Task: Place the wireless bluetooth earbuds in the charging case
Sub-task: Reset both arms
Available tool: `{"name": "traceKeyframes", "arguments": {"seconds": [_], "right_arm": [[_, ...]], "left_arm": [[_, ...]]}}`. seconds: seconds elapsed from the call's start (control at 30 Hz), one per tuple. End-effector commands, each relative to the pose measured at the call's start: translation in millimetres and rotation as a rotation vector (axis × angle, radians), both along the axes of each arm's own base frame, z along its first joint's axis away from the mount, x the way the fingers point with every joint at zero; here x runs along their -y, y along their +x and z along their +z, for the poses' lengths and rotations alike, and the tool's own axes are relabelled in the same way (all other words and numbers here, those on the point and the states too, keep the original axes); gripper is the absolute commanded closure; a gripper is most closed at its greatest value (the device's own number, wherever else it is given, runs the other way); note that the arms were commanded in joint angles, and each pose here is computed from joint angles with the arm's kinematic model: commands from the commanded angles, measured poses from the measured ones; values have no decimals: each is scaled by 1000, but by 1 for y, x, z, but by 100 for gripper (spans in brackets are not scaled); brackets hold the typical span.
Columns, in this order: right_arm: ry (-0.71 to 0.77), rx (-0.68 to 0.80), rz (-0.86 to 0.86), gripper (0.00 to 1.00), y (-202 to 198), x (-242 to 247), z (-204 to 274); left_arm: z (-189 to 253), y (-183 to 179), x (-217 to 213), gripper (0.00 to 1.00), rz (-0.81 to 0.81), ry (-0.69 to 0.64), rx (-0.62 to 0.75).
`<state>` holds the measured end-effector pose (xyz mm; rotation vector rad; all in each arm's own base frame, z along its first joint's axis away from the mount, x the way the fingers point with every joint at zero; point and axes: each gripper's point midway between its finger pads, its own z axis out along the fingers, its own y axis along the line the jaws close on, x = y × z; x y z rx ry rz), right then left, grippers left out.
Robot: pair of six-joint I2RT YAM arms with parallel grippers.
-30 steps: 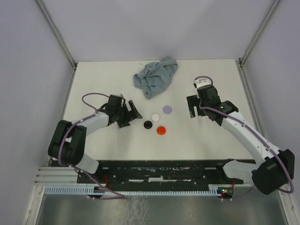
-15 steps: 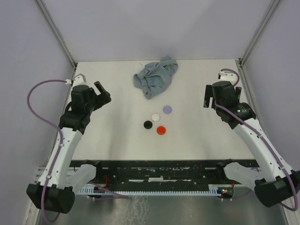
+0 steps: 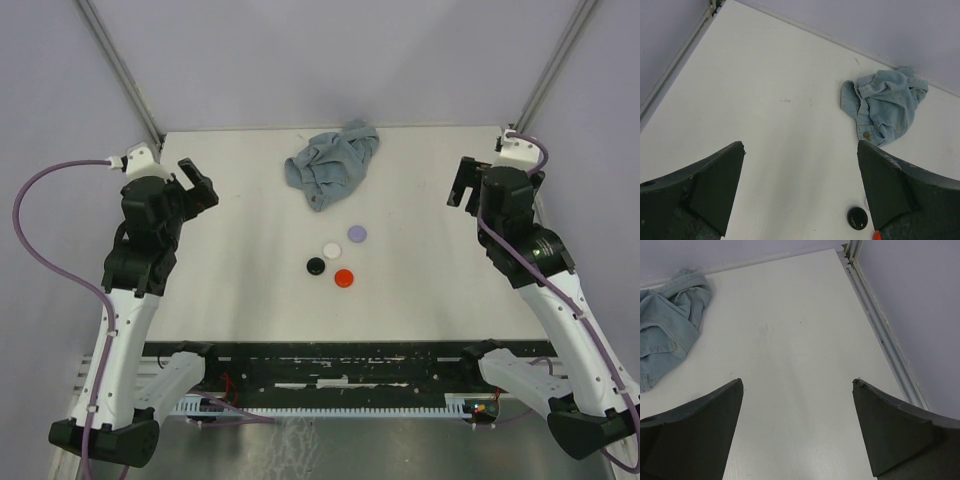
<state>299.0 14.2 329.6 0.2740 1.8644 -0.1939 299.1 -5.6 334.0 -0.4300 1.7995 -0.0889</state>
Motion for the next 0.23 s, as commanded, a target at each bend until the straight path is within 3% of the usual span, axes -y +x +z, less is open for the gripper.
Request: {"name": "traceKeyframes", "arguments": {"seconds": [0.0,0.2], "right_arm": [[29,95,7,1,4,-1,20],[28,98,2,1,6,-2,21]], "left_arm": [[12,1,2,1,-29,37,36],[11,5,8,1,-57,34,39]]}}
